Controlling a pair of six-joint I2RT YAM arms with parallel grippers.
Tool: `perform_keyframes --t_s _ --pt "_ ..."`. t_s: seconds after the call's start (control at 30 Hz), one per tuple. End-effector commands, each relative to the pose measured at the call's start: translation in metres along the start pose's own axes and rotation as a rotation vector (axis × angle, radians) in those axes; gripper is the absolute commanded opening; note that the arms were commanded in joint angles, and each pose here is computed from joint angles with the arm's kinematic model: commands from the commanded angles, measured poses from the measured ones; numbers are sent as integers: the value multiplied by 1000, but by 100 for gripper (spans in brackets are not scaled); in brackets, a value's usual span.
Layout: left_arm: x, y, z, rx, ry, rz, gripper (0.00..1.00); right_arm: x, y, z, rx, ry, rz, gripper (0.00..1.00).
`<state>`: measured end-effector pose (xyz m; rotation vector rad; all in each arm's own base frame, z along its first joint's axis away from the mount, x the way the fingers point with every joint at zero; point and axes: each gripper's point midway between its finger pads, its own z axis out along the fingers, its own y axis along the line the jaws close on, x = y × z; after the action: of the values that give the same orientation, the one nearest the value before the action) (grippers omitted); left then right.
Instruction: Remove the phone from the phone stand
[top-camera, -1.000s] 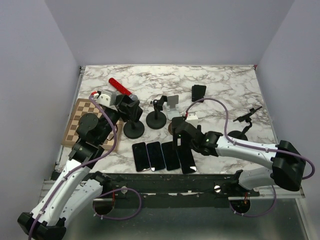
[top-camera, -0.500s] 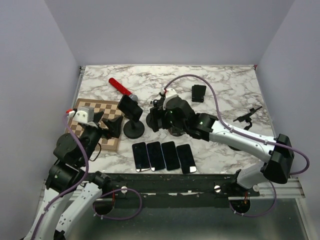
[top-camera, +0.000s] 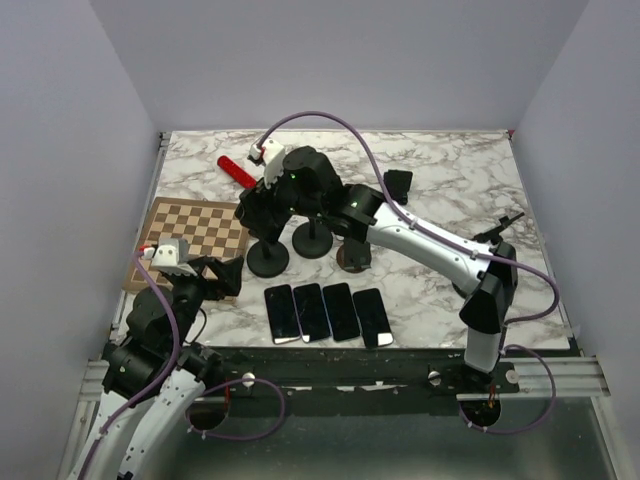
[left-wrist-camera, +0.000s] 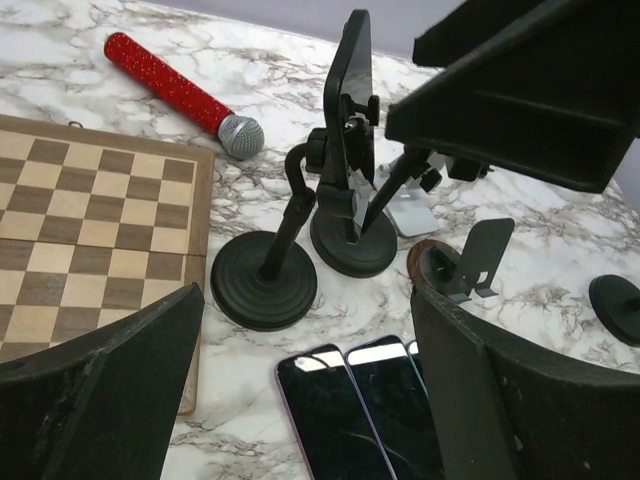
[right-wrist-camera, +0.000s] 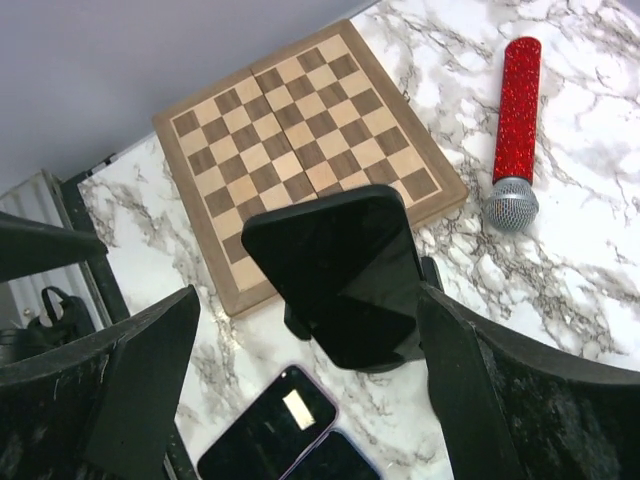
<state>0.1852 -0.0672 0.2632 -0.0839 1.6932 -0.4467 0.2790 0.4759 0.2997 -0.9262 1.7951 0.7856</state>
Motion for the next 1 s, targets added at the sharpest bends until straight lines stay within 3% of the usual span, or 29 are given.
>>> perform_keyframes --t_s 0.0,0.37,0.43,0.7,0.8,0.9,0.97 --pt "12 5 0 -18 13 -40 93 10 1 18 -27 77 -102 98" --pt "17 2 4 5 16 -27 93 30 -26 50 92 117 -155 100" --pt "18 2 6 6 22 -26 93 31 -26 51 91 118 -147 95" --pt "22 -6 15 33 58 -17 92 30 -21 55 76 101 -104 62" --pt "24 -10 18 49 70 -18 91 29 -19 54 78 105 -64 44" --pt "27 -13 22 59 82 -30 85 26 -19 50 88 95 -36 21" --pt "31 -18 26 84 98 -34 74 21 -17 46 88 84 -8 9"
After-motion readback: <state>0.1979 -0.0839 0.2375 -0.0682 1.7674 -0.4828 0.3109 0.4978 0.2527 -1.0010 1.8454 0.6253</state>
